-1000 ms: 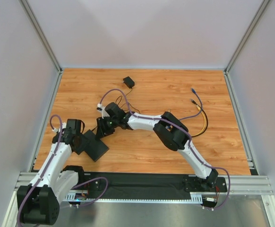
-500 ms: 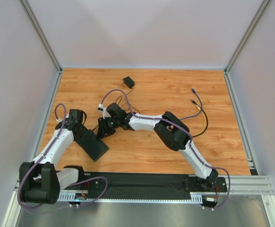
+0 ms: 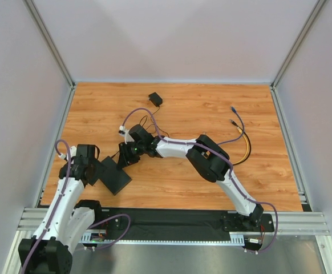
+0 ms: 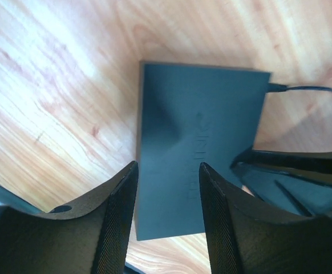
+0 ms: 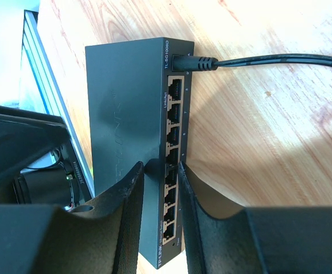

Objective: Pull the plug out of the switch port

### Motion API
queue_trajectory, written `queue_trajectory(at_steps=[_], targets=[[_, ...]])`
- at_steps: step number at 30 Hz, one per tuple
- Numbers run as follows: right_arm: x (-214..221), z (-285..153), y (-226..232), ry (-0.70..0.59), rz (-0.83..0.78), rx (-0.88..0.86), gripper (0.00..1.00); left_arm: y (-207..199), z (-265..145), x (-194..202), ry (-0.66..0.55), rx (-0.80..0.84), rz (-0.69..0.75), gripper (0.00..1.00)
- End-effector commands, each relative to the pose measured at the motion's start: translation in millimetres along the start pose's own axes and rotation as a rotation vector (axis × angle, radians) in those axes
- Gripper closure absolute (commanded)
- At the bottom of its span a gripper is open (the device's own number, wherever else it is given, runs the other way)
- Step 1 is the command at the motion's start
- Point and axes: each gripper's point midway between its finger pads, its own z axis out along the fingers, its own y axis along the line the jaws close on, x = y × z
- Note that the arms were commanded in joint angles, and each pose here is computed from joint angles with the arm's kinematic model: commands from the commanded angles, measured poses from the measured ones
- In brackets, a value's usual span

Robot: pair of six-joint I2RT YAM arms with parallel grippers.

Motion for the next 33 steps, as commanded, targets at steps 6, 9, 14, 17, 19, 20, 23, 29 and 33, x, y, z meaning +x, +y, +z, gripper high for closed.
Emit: queue_trajectory(at_steps=[6,9,14,17,19,20,23,29,33], targets=[[16,-2,-3,0.048,0.008,0.029,0.69,-1,25,20,0.099,-0.051,-0.049,0.46],[20,-2,-2,0.059,0.01,0.023,0.7,0,33,24,0.118,-0.07,-0.045,0.46],[27,-3,-4,0.072,0.031,0.021,0.7,-10,40,16,0.107,-0.048,-0.002,0.51],[31,-3,3,0.08,0.048,-0.015,0.71,-16,41,7,0.102,-0.055,0.044,0.52],[36,-4,11,0.088,0.049,-0.04,0.7,-16,43,5,0.111,-0.061,0.071,0.51],[37,-4,13,0.088,0.048,-0.044,0.7,-17,45,5,0.124,-0.063,0.08,0.51],[36,-8,20,0.074,0.043,-0.051,0.7,-21,47,6,0.142,-0.039,0.097,0.51],[54,-10,33,0.116,0.055,-0.118,0.7,-28,50,4,0.156,-0.017,0.146,0.52],[65,-8,36,0.137,0.036,-0.121,0.7,-38,54,-2,0.151,0.003,0.168,0.52]])
